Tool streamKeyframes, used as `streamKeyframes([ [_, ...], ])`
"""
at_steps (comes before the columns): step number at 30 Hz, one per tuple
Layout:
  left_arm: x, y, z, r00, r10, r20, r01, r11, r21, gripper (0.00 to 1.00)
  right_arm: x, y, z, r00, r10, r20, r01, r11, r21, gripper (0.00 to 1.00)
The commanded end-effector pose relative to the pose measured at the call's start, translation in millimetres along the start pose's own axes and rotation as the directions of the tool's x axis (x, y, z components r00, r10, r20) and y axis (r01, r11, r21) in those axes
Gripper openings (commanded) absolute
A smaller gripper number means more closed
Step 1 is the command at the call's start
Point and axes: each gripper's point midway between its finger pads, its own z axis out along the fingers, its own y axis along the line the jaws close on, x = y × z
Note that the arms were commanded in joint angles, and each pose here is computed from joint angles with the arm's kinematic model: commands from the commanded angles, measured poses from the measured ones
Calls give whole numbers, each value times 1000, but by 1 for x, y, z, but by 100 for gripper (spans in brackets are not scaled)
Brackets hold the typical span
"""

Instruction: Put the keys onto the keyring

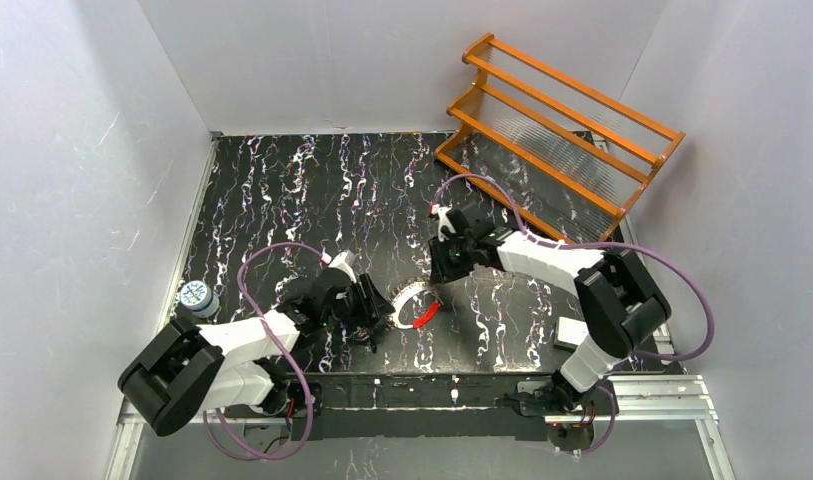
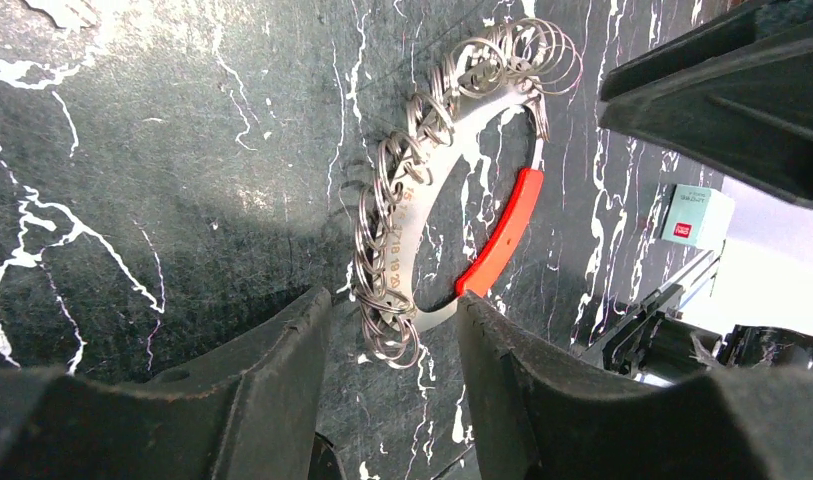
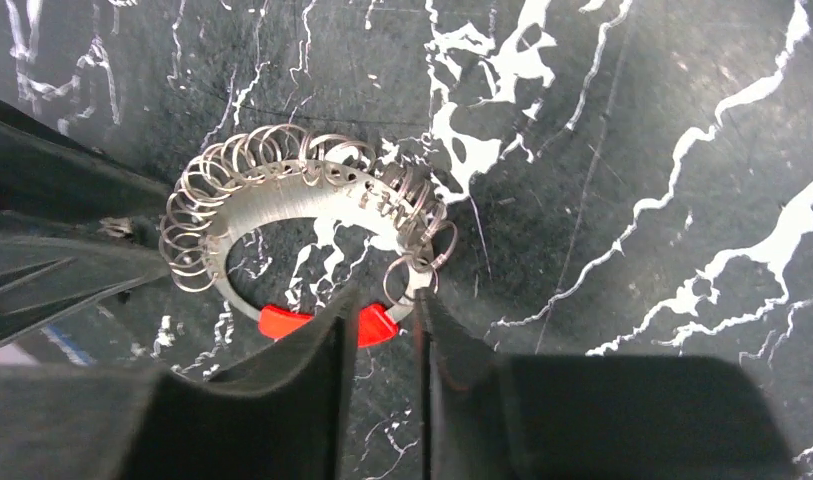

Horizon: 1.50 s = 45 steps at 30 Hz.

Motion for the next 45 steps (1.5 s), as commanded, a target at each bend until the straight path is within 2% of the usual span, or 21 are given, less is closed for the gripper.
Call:
streamKeyframes([
  [1, 1, 5, 0, 1000, -3, -12, 2, 999, -35, 46, -12, 4, -20, 994, 97, 51, -89, 986, -138, 38],
  [5, 0, 18, -2, 1000, 10, -5, -11, 994, -107, 44, -13, -9, -23, 987, 153, 45, -142, 973, -182, 46],
  [13, 0, 22, 3, 1000, 18, -16, -20, 990, -137, 37, 6, -7, -9, 982, 186, -32, -188, 948, -256, 46],
  [17, -2, 22, 7, 999, 30, -26, -34, 988, -150, 31, 22, -4, -5, 976, 207, -72, -219, 935, -280, 42],
  [20, -6, 22, 10, 999, 47, -24, -50, 985, -165, 27, 33, 1, -5, 970, 221, -98, -241, 919, -311, 32],
  [23, -12, 20, 13, 997, 78, -25, -81, 980, -182, 20, 45, 5, -5, 963, 238, -130, -268, 903, -337, 26],
  [28, -28, 18, 21, 989, 146, -25, -148, 960, -239, 11, 68, 20, -2, 955, 235, -182, -288, 886, -365, 23],
  [31, -37, 17, 26, 982, 188, -37, -190, 944, -270, 0, 75, 31, 0, 953, 223, -203, -288, 876, -388, 22],
  [36, -59, 28, 23, 958, 280, -55, -279, 876, -393, 0, 64, 42, -5, 965, 201, -166, -254, 871, -420, 24],
  [38, -70, 33, 18, 944, 322, -67, -317, 834, -451, 0, 55, 40, -8, 973, 188, -136, -228, 885, -407, 29],
  [39, -76, 33, 16, 938, 340, -69, -330, 817, -473, 0, 51, 38, -9, 975, 184, -123, -218, 893, -395, 35],
  [40, -81, 33, 13, 932, 355, -74, -344, 799, -493, 3, 47, 35, -10, 976, 184, -115, -214, 899, -382, 39],
  [42, -88, 32, 6, 923, 377, -73, -358, 777, -517, 20, 38, 28, -13, 978, 185, -90, -206, 908, -366, 45],
  [44, -92, 27, -1, 921, 386, -52, -357, 782, -511, 38, 29, 18, -14, 980, 190, -66, -201, 917, -346, 49],
  [45, -92, 25, -5, 922, 386, -38, -352, 790, -501, 43, 24, 13, -14, 979, 194, -56, -201, 920, -336, 49],
])
